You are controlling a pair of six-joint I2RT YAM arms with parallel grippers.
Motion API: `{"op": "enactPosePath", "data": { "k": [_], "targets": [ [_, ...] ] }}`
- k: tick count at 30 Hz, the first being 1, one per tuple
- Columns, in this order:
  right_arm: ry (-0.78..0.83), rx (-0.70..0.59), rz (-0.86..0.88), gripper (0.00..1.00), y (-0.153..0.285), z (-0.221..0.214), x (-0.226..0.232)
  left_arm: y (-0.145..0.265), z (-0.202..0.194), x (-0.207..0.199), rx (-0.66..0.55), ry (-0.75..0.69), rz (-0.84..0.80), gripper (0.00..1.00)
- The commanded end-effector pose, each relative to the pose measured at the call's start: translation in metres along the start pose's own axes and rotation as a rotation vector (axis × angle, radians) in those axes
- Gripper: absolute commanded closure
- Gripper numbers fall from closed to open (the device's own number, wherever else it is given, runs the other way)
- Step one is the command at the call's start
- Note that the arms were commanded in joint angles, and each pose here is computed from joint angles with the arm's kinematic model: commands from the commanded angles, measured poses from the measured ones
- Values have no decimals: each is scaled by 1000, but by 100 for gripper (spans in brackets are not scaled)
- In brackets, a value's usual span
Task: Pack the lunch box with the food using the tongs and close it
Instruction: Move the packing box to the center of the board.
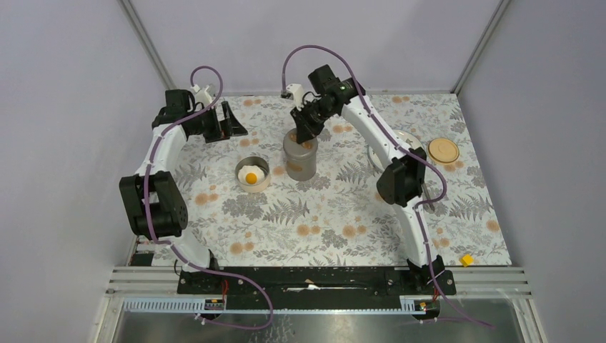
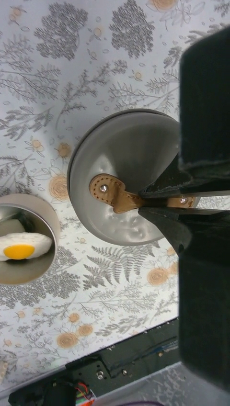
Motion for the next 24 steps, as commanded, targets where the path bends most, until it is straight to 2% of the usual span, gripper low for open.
{"op": "enactPosePath", "data": {
  "k": [1,6,14,18,24],
  "targets": [
    [-112,107,56,96,23,-28,11,-2,6,-6,-30,-16,-50,1],
    [-146,125,96,97,44,-42,20,0,2,-6,-28,-19,-46,1],
    [-94,-21,20,100,82,-23,35,0,2,-8,-28,-18,-50,1],
    [-65,-53,-23,100,99,-12,38,1,1,-8,-29,-21,-45,1],
    [-126,-83,42,100,104,-12,36,2,0,-8,-32,-23,-40,1]
  ]
}}
Point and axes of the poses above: each gripper's point midway between its finger pads, its own y axis back along the fingers, its own x axis along the line the jaws close on, z = x × y, the point moved 7 cm from there along y, back along the fingers, and after that the axes turned 3 degrees about -y, right-handed, at the moved point
